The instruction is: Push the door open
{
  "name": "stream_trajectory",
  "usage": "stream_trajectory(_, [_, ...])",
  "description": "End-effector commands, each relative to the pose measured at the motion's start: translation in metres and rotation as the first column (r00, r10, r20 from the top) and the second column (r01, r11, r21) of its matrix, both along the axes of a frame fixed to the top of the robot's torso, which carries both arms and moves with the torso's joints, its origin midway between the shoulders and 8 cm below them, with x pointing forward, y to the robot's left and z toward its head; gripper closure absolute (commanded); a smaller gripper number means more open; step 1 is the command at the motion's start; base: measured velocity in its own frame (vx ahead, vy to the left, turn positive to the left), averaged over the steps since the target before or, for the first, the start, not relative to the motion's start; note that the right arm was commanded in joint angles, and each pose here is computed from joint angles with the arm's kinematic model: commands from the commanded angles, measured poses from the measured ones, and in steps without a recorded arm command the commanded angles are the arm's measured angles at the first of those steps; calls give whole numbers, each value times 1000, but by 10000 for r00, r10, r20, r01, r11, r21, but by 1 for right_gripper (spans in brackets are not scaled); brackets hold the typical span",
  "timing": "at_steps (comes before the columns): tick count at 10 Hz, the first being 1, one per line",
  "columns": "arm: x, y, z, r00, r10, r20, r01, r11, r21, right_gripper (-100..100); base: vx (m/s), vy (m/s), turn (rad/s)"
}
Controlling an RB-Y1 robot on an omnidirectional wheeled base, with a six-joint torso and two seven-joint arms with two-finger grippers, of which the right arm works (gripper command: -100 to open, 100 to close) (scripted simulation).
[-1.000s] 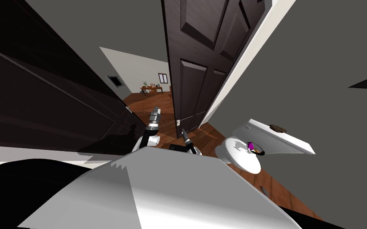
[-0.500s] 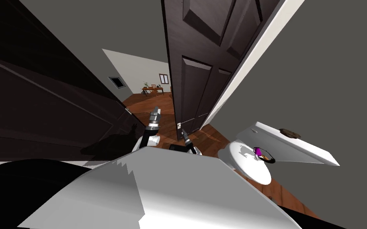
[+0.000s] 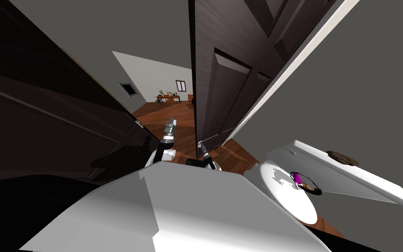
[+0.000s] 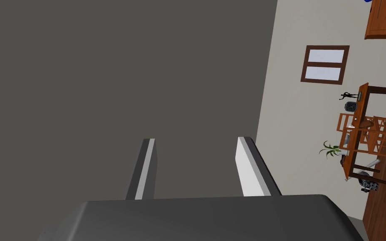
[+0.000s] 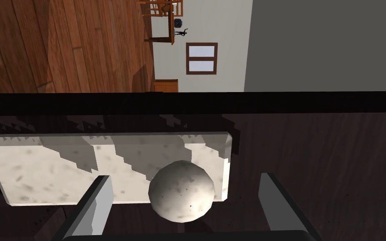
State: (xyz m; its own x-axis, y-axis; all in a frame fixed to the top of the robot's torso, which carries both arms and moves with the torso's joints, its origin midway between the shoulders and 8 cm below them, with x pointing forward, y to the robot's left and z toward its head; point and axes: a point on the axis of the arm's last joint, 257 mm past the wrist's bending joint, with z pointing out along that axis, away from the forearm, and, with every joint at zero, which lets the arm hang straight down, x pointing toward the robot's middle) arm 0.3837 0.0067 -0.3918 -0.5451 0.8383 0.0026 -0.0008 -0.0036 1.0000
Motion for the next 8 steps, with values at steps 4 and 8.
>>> stream_trajectory(4, [0,0,0,10000,0,0,0,10000,0,100,3,2,2])
stream_trajectory(8, [5,-10,-3,9998,-195,-34,194,9997,-111,100,12,15,-9])
